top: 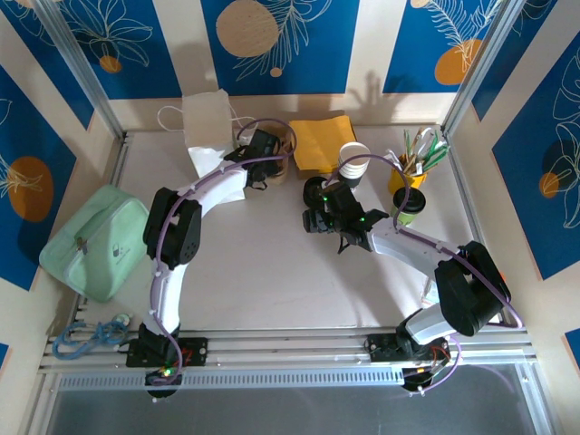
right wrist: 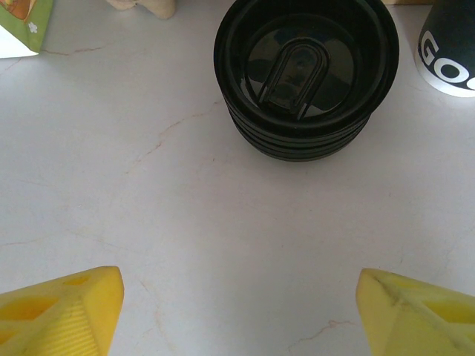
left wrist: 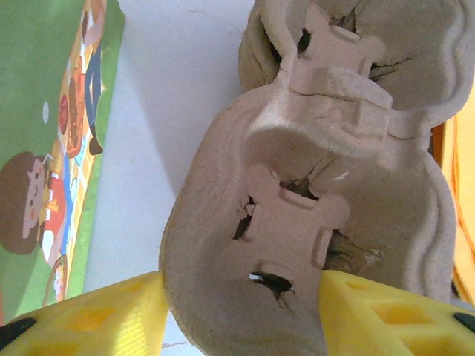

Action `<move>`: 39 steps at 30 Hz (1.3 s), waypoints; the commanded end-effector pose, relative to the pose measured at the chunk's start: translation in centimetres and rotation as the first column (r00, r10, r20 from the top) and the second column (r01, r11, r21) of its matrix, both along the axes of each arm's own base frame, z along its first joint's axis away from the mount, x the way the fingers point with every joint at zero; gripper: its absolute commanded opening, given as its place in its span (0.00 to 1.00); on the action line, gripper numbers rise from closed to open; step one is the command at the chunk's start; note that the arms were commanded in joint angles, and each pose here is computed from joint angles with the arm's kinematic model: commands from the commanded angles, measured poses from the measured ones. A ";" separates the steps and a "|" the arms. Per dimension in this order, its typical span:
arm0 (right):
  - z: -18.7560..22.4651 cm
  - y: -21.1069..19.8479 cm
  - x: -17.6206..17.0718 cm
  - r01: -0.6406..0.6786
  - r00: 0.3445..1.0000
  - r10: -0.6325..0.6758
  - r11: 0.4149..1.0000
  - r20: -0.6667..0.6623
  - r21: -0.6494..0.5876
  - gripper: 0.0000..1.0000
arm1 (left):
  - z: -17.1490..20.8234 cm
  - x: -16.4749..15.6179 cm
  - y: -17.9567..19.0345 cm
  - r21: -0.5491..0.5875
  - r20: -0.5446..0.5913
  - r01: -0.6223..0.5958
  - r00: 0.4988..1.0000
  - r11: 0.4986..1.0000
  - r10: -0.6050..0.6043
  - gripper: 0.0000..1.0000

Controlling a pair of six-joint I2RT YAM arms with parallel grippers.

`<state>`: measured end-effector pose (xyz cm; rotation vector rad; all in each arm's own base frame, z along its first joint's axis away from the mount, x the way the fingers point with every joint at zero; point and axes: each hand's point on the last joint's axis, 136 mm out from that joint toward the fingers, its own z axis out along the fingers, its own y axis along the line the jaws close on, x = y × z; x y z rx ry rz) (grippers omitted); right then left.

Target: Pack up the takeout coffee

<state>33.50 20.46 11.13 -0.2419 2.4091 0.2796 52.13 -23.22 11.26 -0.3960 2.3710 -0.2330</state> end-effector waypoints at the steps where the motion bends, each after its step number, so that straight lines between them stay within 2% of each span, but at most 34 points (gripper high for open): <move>1: 0.6 -0.1 0.7 0.011 1.000 -0.011 1.000 0.011 -0.014 0.82 | -0.9 0.5 0.2 -0.029 -0.011 0.006 1.000 1.000 -0.006 0.52; 7: 0.3 -0.1 0.8 0.018 1.000 -0.018 1.000 0.000 -0.020 0.82 | -0.3 0.7 0.1 -0.086 0.019 0.011 1.000 0.996 -0.009 0.46; 29: 0.3 -0.6 0.9 0.036 0.999 -0.036 0.999 -0.005 -0.024 0.82 | 2.3 0.8 0.2 -0.126 0.101 0.041 0.994 0.991 -0.029 0.14; 34: 0.3 -0.8 1.0 0.042 0.999 -0.042 0.999 -0.005 -0.022 0.82 | 3.5 0.6 -0.2 -0.153 0.131 0.065 0.990 0.986 -0.045 0.06; 39: 0.4 -0.8 0.9 0.045 0.999 -0.045 0.999 -0.002 -0.018 0.82 | 5.4 0.1 -0.5 -0.183 0.177 0.101 0.982 0.978 -0.069 0.02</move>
